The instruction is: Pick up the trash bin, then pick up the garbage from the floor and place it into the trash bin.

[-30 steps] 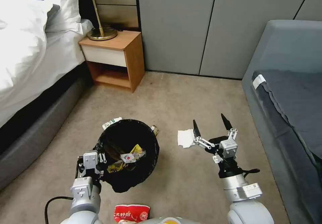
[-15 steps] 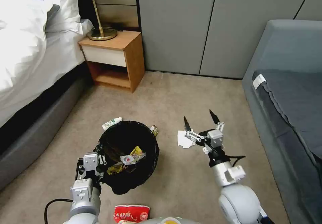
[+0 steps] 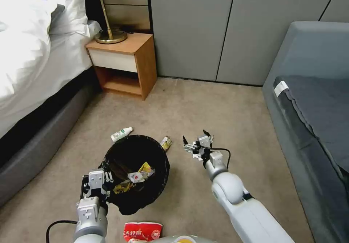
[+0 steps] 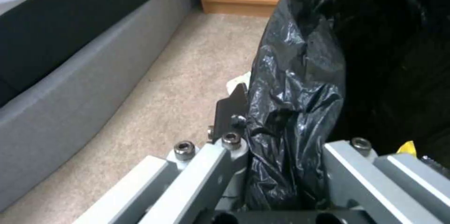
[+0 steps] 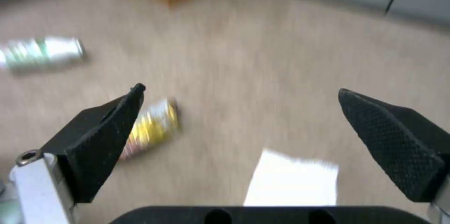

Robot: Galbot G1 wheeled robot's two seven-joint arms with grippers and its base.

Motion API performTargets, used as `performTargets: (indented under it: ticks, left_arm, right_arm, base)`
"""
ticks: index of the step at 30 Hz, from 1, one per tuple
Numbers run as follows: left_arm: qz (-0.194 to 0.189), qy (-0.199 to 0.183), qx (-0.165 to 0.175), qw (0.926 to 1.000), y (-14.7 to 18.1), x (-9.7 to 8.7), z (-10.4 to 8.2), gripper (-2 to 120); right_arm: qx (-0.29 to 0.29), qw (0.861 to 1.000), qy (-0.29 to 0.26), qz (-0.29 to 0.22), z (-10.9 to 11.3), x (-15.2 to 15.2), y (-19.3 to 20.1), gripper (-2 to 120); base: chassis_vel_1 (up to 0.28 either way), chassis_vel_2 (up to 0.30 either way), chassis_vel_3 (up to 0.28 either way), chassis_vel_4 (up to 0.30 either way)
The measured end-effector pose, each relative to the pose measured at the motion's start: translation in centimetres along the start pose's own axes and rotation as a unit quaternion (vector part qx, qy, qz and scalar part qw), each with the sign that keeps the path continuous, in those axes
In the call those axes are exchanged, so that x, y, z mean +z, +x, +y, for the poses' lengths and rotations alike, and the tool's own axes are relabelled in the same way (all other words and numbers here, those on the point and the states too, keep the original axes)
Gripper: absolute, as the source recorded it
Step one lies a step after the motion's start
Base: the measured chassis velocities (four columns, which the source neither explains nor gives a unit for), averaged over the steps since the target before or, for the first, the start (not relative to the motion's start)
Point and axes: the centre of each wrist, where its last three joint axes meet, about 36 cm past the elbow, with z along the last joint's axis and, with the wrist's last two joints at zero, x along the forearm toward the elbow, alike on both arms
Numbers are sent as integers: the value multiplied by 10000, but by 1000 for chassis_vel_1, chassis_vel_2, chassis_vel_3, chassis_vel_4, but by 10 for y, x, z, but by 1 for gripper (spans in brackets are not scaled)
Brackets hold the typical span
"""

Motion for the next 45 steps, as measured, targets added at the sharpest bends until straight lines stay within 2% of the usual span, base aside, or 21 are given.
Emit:
performTargets:
  ticks: [5,8,9,11,12,15,22,31,45]
  left_arm:
    - [31,-25,-26,10000,0,2,1,3]
    - [51,-44,-37,10000,1,3,2,3]
    - [51,-44,-37,10000,1,3,2,3]
    - [57,-51,-40,10000,1,3,2,3]
    - [57,-51,-40,10000,1,3,2,3]
    - [68,-63,-42,9999,2,4,2,3]
    - [102,-102,-49,9999,4,6,1,3]
    - [64,-140,-65,9999,11,2,2,3]
    - [9,-179,-51,9998,17,0,1,3]
  right_arm:
    - [51,9988,20,492,-6,19,-21,100]
    - [214,9955,164,907,-16,46,-36,100]
    - [214,9955,164,907,-16,46,-36,100]
    - [304,9930,223,1117,-23,68,-43,100]
    - [304,9930,223,1117,-23,68,-43,100]
    - [376,9906,228,1294,-30,92,-48,100]
    - [483,9899,130,1323,-40,114,-53,100]
    - [504,9904,9,1286,-44,128,-63,100]
    - [401,9935,6,1063,-44,123,-76,100]
  base:
    - [0,0,0,0]
    - [0,0,0,0]
    - [0,0,0,0]
    - [0,0,0,0]
    - [0,0,0,0]
    - [0,0,0,0]
    - [0,0,0,0]
    - [0,0,0,0]
    - [0,0,0,0]
